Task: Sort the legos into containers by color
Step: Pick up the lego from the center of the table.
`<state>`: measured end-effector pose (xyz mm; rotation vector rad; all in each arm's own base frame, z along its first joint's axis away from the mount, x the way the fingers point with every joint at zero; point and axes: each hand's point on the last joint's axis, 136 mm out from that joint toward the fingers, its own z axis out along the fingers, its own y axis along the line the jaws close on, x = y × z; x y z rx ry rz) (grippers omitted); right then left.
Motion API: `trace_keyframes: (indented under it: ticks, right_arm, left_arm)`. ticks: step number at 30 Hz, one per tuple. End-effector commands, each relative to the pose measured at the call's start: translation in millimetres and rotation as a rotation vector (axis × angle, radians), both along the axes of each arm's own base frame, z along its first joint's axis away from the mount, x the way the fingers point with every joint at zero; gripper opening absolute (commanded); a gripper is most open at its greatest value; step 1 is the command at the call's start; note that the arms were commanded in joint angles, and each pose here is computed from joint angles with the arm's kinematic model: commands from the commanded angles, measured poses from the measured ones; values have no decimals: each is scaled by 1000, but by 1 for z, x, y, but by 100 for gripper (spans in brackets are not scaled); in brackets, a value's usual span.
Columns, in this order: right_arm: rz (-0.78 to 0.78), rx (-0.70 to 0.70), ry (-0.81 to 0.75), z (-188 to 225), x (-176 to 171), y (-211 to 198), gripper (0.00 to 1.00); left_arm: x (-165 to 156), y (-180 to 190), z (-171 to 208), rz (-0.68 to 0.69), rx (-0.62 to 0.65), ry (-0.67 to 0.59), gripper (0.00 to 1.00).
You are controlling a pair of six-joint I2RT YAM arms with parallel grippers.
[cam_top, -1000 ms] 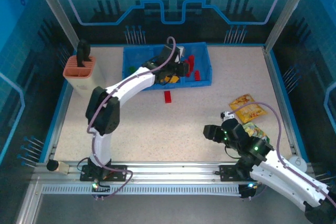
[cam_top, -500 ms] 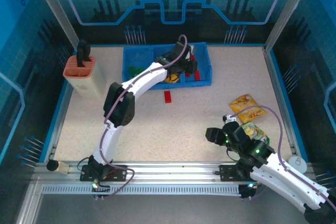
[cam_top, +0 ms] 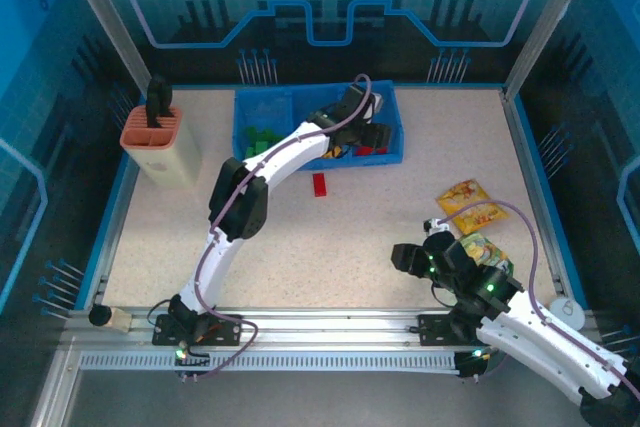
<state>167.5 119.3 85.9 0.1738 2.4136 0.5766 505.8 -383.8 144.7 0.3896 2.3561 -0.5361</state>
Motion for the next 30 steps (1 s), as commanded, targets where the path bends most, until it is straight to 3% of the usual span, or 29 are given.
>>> trace_keyframes:
  ticks: [1,8,11,15,21,30]
  right_arm:
    - [10,9,-17,10,2,4,65]
    - [55,-25,-34,18,13,16,66]
    - [91,-55,-36,25,22,27,68]
    - [144,-104,-35,33,38,46,73]
    - [232,-169,-27,45,70,82,77]
    - [352,-238,81,35,126,156,75]
  left_arm:
    - [-10,3,60,-27,-16,-86,72]
    - [-54,19,144,-45,-122,-226,72]
    - [-81,41,177,-32,-187,-298,72]
    - [-121,77,194,1,-234,-352,72]
    - [-182,139,169,86,-235,-330,73]
    - [-264,224,100,253,-210,-211,74]
